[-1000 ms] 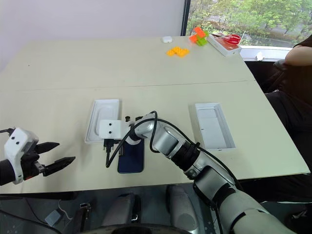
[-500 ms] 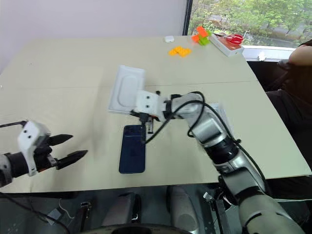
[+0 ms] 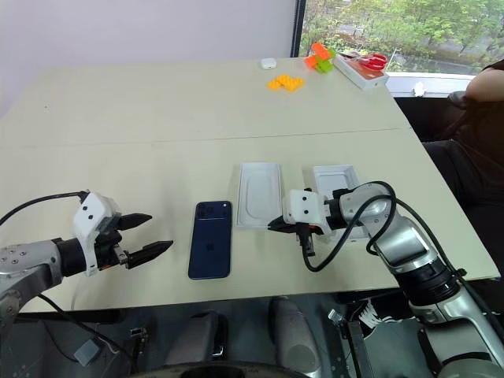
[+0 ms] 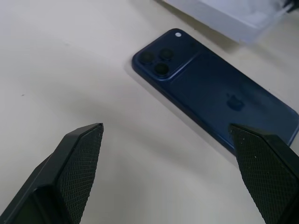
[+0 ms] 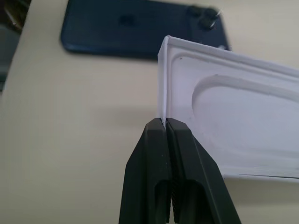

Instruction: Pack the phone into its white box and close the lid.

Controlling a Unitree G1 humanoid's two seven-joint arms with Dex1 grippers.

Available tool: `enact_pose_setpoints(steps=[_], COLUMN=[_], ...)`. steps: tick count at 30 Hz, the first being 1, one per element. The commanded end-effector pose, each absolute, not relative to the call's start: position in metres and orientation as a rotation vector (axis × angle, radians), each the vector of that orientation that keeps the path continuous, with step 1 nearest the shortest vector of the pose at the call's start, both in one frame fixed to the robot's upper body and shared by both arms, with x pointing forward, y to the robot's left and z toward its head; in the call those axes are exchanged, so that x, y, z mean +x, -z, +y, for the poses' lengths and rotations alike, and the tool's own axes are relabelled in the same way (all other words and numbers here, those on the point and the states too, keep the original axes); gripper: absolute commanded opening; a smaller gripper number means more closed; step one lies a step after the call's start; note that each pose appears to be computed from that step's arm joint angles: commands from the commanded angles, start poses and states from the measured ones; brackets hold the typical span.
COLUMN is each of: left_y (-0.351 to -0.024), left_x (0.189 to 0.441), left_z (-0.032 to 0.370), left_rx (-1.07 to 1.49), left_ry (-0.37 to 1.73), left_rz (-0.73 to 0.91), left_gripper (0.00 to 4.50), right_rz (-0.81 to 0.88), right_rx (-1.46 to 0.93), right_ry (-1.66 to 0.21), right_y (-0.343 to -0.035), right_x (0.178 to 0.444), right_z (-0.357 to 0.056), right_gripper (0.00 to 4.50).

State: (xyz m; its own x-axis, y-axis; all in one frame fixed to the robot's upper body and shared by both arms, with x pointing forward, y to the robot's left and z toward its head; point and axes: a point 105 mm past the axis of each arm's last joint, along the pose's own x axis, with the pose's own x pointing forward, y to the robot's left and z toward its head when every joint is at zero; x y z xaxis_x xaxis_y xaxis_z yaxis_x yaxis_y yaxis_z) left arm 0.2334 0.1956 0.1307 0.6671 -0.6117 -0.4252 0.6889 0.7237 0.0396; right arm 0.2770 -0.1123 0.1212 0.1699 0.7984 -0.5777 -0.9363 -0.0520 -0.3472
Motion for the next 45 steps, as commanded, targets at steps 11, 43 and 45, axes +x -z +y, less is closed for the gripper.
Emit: enact_pose_setpoints(steps=[11,43,45], left_y=[-0.127,-0.109,-0.107], left_x=[0.234,0.232,0.232], left_z=[0.211,0.171,0.167], left_rx=[0.209,-0.319,-0.346], left_ry=[0.684,0.677,0.685], left_rz=[0.441,0.704,0.713], left_gripper=[4.50,4.50,4.50], right_rz=[0.133,0.174,0.184], right_rx=[-0.660,-1.068,-1.090], right_ry=[-1.371,-1.212,-1.221], right_y=[-0.164,-0.124,-0.122], right_x=[0.275,0.289,0.288], right_z=[-0.105,-0.025,-0.026], right_gripper=[3.00,0.05,0.05])
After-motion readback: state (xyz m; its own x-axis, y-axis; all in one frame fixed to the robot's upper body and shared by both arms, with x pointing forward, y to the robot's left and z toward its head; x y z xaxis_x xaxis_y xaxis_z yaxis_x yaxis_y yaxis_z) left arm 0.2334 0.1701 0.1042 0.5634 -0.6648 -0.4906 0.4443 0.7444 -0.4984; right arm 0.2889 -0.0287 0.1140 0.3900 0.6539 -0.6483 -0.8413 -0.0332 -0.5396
